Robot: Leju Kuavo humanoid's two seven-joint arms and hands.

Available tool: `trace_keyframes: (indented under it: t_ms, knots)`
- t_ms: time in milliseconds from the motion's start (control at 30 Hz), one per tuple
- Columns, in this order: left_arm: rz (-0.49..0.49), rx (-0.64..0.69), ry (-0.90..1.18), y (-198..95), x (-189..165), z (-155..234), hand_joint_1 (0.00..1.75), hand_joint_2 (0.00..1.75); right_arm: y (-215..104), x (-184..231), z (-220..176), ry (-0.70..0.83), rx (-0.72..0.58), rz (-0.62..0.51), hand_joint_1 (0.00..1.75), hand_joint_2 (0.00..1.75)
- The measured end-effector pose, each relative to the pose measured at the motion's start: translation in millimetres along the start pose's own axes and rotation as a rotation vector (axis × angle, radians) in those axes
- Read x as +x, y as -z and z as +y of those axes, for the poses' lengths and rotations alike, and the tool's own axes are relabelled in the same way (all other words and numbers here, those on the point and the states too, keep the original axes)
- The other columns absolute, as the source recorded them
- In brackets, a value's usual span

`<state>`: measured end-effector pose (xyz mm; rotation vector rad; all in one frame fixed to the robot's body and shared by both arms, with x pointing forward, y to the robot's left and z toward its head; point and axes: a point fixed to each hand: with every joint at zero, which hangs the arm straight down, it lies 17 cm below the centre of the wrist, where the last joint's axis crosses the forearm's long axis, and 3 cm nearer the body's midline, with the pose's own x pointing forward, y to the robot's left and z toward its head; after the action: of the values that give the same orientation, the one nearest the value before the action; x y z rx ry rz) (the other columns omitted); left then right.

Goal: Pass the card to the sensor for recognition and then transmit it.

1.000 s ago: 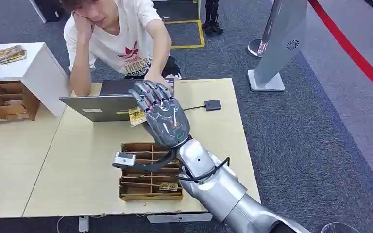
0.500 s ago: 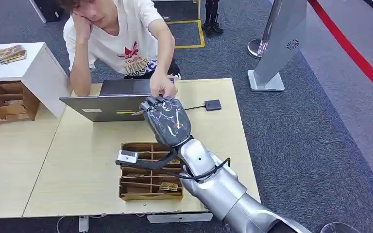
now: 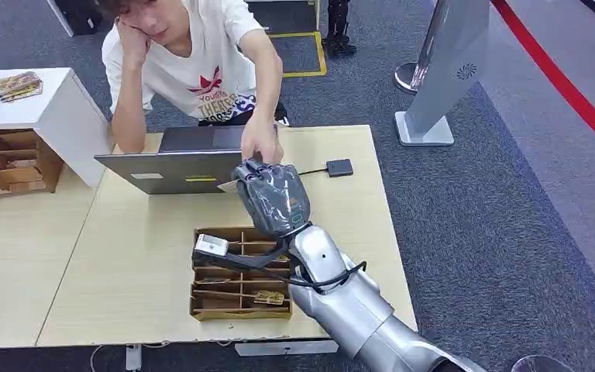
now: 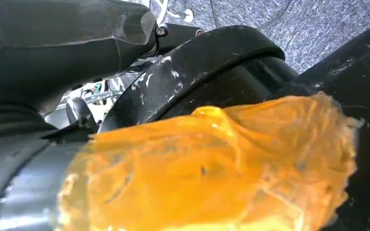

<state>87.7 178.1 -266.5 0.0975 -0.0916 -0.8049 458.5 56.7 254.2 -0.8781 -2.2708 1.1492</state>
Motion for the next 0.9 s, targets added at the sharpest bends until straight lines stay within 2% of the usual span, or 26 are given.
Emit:
trace_keyframes:
  t_ms: [267,367,533,900]
  knots:
    - [0.000,0.000,-0.009,0,0,0,0.00,0.00,-3,-4,6,0.069,0.024,0.038,1.75,1.75]
    - [0.000,-0.001,-0.022,0,0,0,0.00,0.00,-7,-10,10,0.217,0.043,0.110,1.75,1.75]
    - [-0.001,0.005,-0.054,0,0,-1,0.00,0.00,-11,-23,-3,0.579,0.006,0.269,1.75,1.75]
    - [-0.004,0.005,-0.088,1,-2,-4,0.00,0.00,-16,-41,-45,0.754,-0.129,0.338,1.75,1.75]
